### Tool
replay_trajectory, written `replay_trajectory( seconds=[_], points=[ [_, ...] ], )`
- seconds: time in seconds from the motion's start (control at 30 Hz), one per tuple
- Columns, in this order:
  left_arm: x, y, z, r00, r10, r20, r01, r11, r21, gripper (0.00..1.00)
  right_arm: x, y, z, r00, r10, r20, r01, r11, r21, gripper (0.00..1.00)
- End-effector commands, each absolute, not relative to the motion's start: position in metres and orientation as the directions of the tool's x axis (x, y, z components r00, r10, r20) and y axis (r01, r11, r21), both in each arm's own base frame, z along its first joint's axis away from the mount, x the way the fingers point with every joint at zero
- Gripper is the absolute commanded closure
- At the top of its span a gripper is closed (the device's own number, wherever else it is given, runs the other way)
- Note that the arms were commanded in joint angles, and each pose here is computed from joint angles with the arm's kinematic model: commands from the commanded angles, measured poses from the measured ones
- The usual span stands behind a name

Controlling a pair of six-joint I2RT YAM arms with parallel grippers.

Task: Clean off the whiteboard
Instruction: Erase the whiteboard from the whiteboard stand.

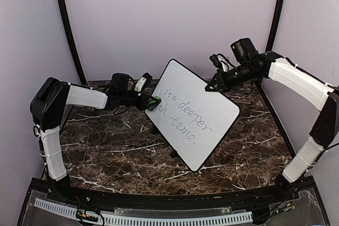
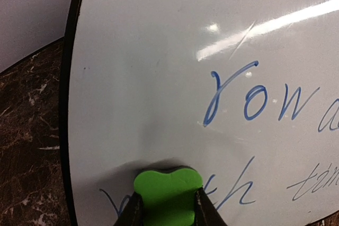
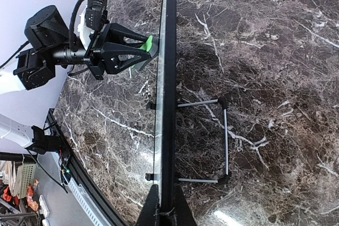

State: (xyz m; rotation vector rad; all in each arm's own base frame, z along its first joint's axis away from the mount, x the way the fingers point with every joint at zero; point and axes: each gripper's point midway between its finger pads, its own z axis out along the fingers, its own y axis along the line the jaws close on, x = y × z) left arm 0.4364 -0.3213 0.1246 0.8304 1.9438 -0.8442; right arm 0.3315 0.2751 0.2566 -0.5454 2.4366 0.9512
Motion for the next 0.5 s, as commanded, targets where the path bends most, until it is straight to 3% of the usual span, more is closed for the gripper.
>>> replay_trajectory(
  seconds=[0.0, 0.23, 0.47],
  points=[
    [0.429, -0.346, 0.141, -0.401, 0.246, -0.883, 0.825, 0.516, -0.231, 1.0, 0.313, 0.297, 0.265, -0.744, -0.283, -0.605, -0.638, 0.57, 0.518, 1.0],
    [0.447, -0.373, 0.182, -0.332, 0.232, -0.914, 0.858, 0.476, -0.191, 1.0, 0.313, 0.297, 0.264, -0.745, -0.284, -0.603, -0.637, 0.571, 0.518, 1.0],
    [0.44, -0.37, 0.16, -0.369, 0.263, -0.891, 0.849, 0.486, -0.208, 1.0, 0.313, 0.297, 0.265, -0.743, -0.284, -0.606, -0.639, 0.57, 0.516, 1.0]
  ],
)
